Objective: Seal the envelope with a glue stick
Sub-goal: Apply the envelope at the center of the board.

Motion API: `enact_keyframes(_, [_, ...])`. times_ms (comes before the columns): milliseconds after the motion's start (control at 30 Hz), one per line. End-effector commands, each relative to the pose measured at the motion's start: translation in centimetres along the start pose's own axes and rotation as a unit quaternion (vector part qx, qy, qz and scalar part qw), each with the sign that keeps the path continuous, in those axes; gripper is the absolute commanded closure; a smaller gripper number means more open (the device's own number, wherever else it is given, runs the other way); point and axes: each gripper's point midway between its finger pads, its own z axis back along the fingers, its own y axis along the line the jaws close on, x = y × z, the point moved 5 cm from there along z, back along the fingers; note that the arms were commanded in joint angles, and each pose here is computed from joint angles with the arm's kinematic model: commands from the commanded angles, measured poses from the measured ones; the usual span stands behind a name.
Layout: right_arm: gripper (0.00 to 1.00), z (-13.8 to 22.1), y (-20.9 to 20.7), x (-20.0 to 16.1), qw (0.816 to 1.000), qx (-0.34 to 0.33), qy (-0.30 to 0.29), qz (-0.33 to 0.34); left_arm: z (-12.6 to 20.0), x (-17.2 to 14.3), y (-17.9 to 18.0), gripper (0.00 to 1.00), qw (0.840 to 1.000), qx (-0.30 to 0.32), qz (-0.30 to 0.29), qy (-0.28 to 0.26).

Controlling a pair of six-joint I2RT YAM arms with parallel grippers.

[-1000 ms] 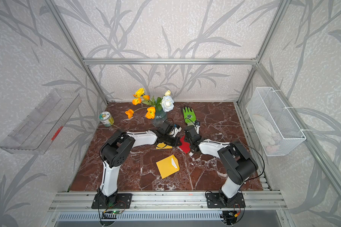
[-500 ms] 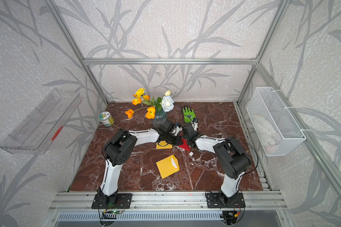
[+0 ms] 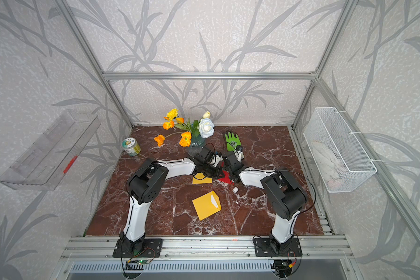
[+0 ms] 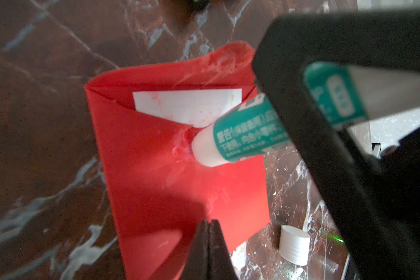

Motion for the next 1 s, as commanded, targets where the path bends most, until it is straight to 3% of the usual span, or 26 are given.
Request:
enact_keyframes(0, [1.0, 1.8, 2.3, 0.1, 0.995, 0.091, -0.026, 0.01, -2.3, -4.2, 1.8, 1.0, 0.996, 0.034, 0.028, 0.072])
enact_keyframes(167, [1.0, 3.8, 2.7, 1.0, 0.983, 0.156, -0.085, 0.042, -2.3, -4.5, 2.2, 1.0, 0.995, 0.043, 0.04, 0.074])
enact_keyframes(400, [1.0, 4.5, 2.5, 1.3, 0.977, 0.171, -0.118, 0.051, -2.1, -5.0, 2.3, 1.0, 0.995, 0.043, 0.054, 0.072])
enact_keyframes(633, [1.0, 3.4, 2.0, 1.6, 0.981, 0.125, -0.131, 0.073, -1.8, -5.3, 2.2, 1.0, 0.995, 0.043, 0.057, 0.069])
enact_keyframes(967, [1.0, 0.8, 1.0, -1.5, 0.989, 0.077, -0.082, 0.099, -1.9, -5.4, 2.6, 1.0, 0.994, 0.043, 0.065, 0.071])
